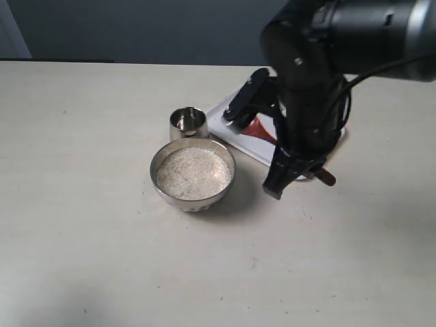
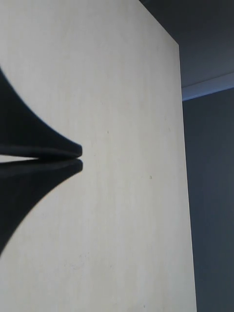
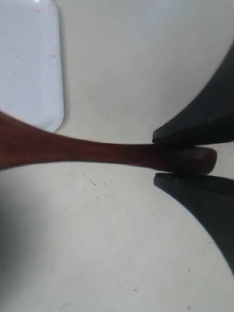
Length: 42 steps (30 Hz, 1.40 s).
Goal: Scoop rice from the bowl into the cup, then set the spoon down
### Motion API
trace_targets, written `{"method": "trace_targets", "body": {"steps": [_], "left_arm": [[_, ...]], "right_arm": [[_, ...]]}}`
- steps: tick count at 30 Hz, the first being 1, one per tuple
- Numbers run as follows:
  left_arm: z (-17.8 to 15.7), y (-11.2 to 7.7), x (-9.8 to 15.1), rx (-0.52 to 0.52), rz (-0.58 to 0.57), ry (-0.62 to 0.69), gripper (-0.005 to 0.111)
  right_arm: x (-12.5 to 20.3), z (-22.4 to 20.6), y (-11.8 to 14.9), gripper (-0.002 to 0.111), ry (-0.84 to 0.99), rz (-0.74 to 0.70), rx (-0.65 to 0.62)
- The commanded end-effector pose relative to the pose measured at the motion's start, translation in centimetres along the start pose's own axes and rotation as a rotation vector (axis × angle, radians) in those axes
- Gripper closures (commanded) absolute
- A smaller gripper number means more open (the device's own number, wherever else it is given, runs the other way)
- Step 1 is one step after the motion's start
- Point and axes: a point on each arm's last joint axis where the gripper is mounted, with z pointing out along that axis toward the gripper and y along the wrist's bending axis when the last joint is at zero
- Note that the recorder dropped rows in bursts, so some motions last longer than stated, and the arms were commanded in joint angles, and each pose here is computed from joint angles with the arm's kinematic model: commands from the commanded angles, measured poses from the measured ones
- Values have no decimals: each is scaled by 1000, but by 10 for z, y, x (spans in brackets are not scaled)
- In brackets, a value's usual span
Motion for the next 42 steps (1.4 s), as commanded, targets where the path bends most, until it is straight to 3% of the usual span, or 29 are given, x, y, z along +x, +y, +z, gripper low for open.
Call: {"method": "trace_targets", "body": {"steps": [1, 6, 12, 17, 24, 33, 42], "left_arm": [[-1, 0, -4, 1, -6, -21, 106], [-1, 0, -4, 1, -6, -21, 106], [-1, 0, -4, 1, -6, -21, 106], [-1, 0, -4, 1, -6, -21, 106], [-1, 0, -4, 1, -6, -21, 106], [-1, 0, -4, 1, -6, -21, 106], [-1, 0, -4, 1, -6, -21, 106]], "right_arm": [[-19, 7, 22, 109, 18, -128, 77], [-27, 1, 31, 109, 12, -299, 258], [-30, 0, 27, 109, 16, -343, 344], [-43, -3, 33, 109, 22, -502, 558], [-60, 17, 58, 109, 63, -638, 652], [-71, 28, 64, 109, 71, -688, 758], [-75, 45, 70, 109, 102, -705, 757]]}}
